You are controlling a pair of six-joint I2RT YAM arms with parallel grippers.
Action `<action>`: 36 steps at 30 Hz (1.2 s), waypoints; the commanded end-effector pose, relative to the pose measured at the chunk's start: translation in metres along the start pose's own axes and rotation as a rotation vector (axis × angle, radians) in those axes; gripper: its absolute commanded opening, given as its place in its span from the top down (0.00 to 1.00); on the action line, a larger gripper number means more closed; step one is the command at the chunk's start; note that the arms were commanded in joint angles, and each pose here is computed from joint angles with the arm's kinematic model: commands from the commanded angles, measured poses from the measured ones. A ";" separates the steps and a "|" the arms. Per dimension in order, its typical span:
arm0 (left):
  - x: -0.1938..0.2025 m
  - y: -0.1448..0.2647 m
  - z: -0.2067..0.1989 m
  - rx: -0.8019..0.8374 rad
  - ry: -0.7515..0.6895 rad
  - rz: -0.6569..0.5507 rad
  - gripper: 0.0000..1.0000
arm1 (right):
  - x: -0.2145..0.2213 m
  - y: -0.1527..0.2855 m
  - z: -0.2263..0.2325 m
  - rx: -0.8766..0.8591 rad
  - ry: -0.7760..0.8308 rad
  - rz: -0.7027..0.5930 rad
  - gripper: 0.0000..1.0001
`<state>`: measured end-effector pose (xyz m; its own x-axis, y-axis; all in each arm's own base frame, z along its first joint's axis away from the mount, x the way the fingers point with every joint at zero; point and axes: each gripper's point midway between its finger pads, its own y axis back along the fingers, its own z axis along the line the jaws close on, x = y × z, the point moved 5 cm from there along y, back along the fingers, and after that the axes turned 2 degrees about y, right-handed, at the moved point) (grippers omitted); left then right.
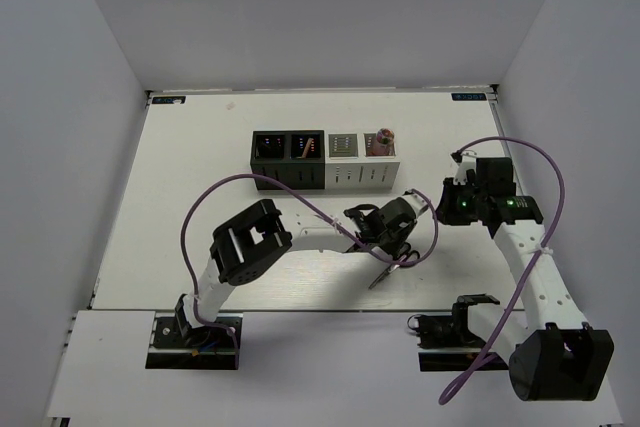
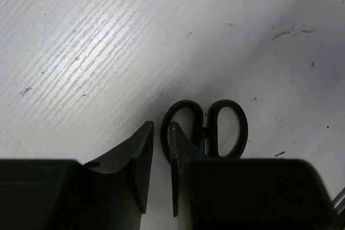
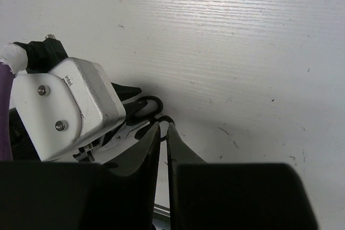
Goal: Sort the stationery into containers
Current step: Pick up the scissors from the center of the board.
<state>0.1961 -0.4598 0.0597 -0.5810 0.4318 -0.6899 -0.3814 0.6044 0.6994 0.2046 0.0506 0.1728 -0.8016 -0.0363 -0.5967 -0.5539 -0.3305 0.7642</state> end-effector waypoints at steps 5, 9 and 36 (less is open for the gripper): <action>0.037 -0.001 0.019 -0.121 -0.052 0.113 0.71 | -0.004 0.003 0.001 -0.014 -0.006 -0.038 0.88; 0.056 0.003 0.029 -0.172 -0.077 0.173 0.71 | -0.004 0.004 0.001 -0.016 -0.004 -0.044 0.88; 0.035 0.076 0.067 -0.447 -0.103 0.182 1.00 | -0.004 0.005 0.001 -0.029 -0.016 -0.044 0.72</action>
<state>0.2036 -0.3871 0.0596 -0.5869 0.5116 -0.6276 -0.5965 0.2509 0.7624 0.2042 0.0495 0.1761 -0.7960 -0.0123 -0.6052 -0.5649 -0.3440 0.7500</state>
